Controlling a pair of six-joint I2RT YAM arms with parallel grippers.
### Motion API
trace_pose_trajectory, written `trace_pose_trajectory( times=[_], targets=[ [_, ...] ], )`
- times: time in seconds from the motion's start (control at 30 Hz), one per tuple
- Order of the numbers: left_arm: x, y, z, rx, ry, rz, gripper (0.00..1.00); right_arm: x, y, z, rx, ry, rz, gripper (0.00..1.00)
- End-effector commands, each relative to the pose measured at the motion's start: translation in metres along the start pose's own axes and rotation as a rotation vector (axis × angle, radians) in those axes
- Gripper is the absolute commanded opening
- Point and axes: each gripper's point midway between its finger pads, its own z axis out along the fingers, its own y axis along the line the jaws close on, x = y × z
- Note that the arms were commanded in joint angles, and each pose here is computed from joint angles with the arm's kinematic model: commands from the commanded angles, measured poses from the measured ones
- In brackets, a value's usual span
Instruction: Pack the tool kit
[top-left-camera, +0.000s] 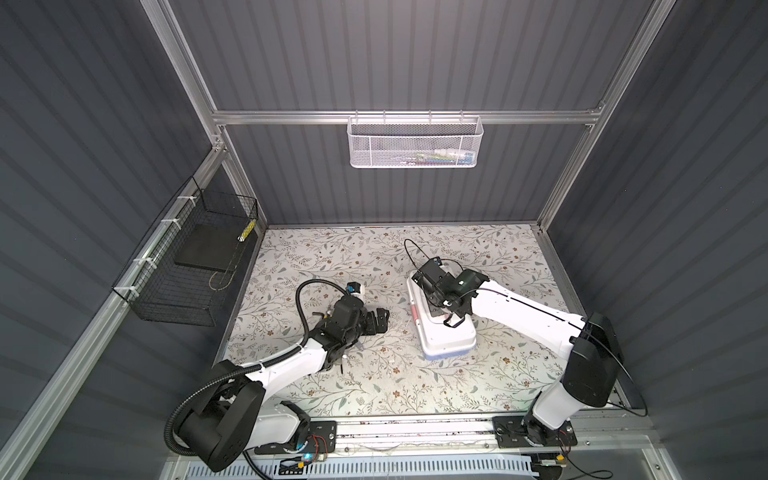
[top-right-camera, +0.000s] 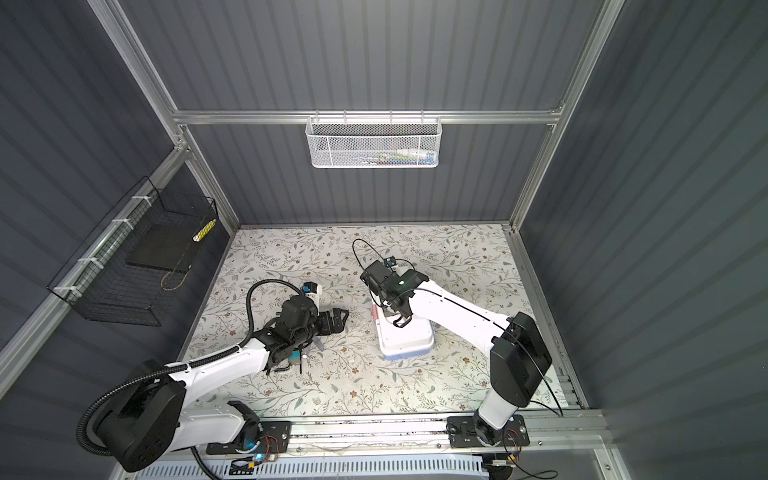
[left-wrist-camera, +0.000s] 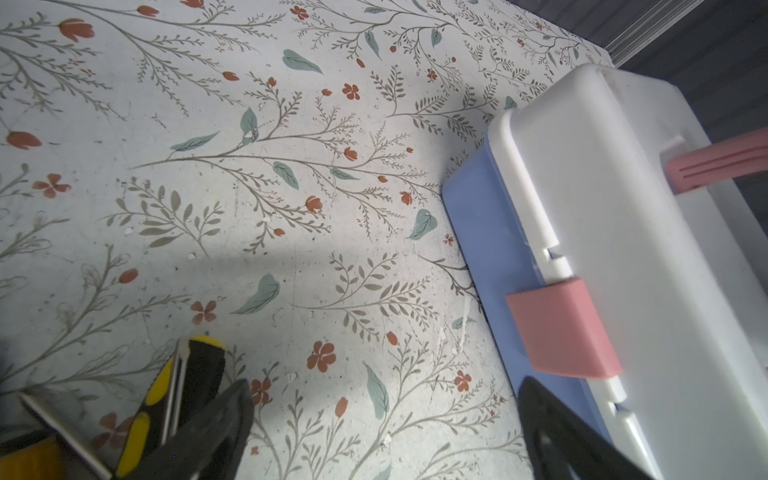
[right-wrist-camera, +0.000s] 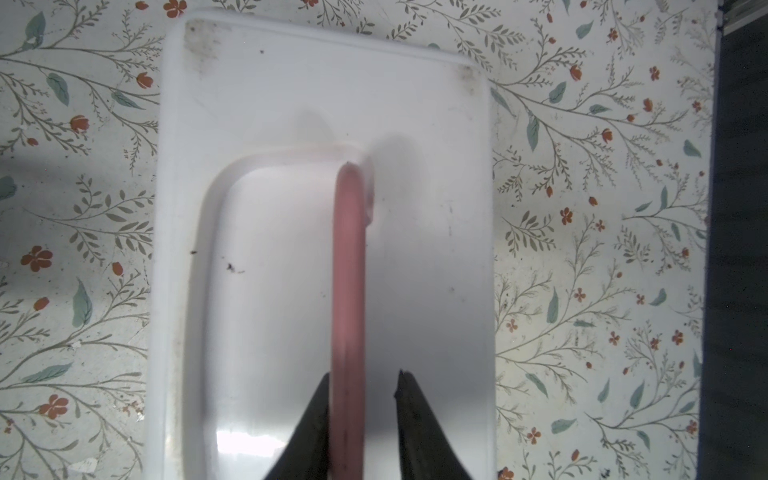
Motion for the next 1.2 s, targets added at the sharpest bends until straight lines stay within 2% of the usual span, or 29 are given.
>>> trace_pose_trajectory(
  times=[0.0,0.27,0.43,0.47,0.63,0.83,0.93,1.17],
  targets=[
    [0.002,-0.004,0.002,0.011,0.012,-0.001,0.99,0.002,-0.003,-0.001,-0.008,0.003,0.036,0.22],
    [-0.011,-0.006,-0.010,-0.006,-0.014,0.003,1.00,-0.001,0.000,-0.003,-0.063,-0.007,0.068,0.11],
    [-0.016,-0.010,-0.023,-0.001,-0.011,0.033,0.99,-0.005,0.018,-0.008,-0.192,-0.016,0.108,0.03],
    [-0.017,-0.010,-0.025,-0.005,-0.007,0.039,0.99,-0.007,0.023,-0.011,-0.228,-0.025,0.115,0.00],
    [-0.024,-0.015,-0.036,0.005,-0.019,0.027,0.99,-0.018,0.047,-0.027,-0.416,-0.064,0.128,0.00],
    [-0.031,-0.029,-0.045,0.046,0.013,0.006,0.99,-0.030,0.071,-0.053,-0.764,-0.114,0.199,0.00],
    [-0.031,-0.033,-0.048,0.053,0.034,0.005,0.99,-0.029,0.072,-0.059,-0.918,-0.111,0.248,0.00],
    [-0.030,-0.055,-0.050,0.159,0.079,0.005,0.99,-0.016,0.047,-0.042,-1.143,-0.071,0.410,0.00]
  ],
)
